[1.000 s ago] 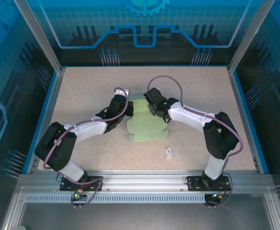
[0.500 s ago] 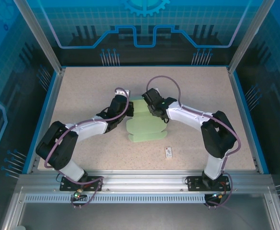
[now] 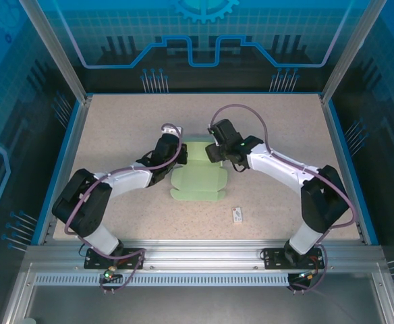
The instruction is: Fold the paper box
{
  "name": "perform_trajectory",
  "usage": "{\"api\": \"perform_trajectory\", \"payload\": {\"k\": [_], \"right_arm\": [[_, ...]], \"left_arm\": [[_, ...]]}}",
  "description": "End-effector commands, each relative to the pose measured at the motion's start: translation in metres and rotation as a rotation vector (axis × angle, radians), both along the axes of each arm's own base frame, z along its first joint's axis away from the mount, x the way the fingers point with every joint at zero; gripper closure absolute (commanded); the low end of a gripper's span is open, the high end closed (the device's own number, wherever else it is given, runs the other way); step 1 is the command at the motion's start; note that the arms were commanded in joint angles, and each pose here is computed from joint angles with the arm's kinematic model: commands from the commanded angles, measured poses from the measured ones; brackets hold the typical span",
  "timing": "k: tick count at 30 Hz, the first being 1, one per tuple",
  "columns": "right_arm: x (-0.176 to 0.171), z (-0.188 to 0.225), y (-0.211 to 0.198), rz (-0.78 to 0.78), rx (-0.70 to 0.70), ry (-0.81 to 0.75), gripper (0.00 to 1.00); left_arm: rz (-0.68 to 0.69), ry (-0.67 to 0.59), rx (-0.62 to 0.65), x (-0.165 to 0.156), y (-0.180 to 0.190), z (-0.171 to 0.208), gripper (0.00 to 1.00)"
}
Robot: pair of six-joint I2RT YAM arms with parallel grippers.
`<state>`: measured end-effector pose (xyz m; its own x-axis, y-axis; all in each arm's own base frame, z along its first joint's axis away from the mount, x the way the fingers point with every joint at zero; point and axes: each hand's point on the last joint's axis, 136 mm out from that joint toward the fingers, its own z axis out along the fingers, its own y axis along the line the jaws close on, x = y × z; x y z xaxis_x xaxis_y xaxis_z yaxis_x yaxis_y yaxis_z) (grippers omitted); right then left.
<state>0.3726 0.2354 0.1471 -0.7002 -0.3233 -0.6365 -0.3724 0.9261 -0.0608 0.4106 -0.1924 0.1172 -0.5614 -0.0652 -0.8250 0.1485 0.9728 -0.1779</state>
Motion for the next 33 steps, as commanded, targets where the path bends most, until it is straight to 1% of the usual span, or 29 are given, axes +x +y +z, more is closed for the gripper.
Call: {"api": "perform_trajectory", "payload": {"k": [1, 5, 8, 11, 14, 19, 22, 25, 28, 33], "right_arm": [[-0.007, 0.015, 0.003, 0.041, 0.106, 0.008, 0.35], [-0.012, 0.037, -0.004, 0.061, 0.183, -0.010, 0.33], [-0.015, 0.053, -0.018, 0.055, 0.222, -0.033, 0.33], [-0.013, 0.059, -0.035, 0.024, 0.220, -0.049, 0.33], [-0.012, 0.056, -0.048, -0.008, 0.219, -0.043, 0.33], [-0.015, 0.034, -0.049, -0.015, 0.214, 0.000, 0.33], [-0.017, 0.023, -0.051, -0.023, 0.198, 0.019, 0.33], [-0.019, 0.016, -0.056, -0.035, 0.175, 0.025, 0.32], [-0.020, 0.011, -0.061, -0.045, 0.155, 0.027, 0.33], [-0.021, 0.006, -0.062, -0.047, 0.148, 0.036, 0.33]], "left_arm": [[-0.010, -0.008, 0.019, 0.007, -0.002, 0.006, 0.94], [-0.052, 0.076, 0.057, 0.003, -0.002, -0.005, 0.94], [-0.103, 0.203, 0.057, -0.004, -0.003, -0.017, 0.94], [-0.139, 0.303, 0.054, -0.013, 0.001, -0.026, 0.94], [-0.188, 0.407, 0.063, -0.020, 0.002, -0.033, 0.94], [-0.274, 0.542, 0.116, -0.027, -0.002, -0.044, 0.94], [-0.321, 0.601, 0.135, -0.028, -0.005, -0.049, 0.93], [-0.341, 0.647, 0.175, -0.026, -0.005, -0.055, 0.92], [-0.360, 0.657, 0.170, -0.022, -0.010, -0.055, 0.87], [-0.381, 0.701, 0.181, -0.016, -0.015, -0.063, 0.83]]}}
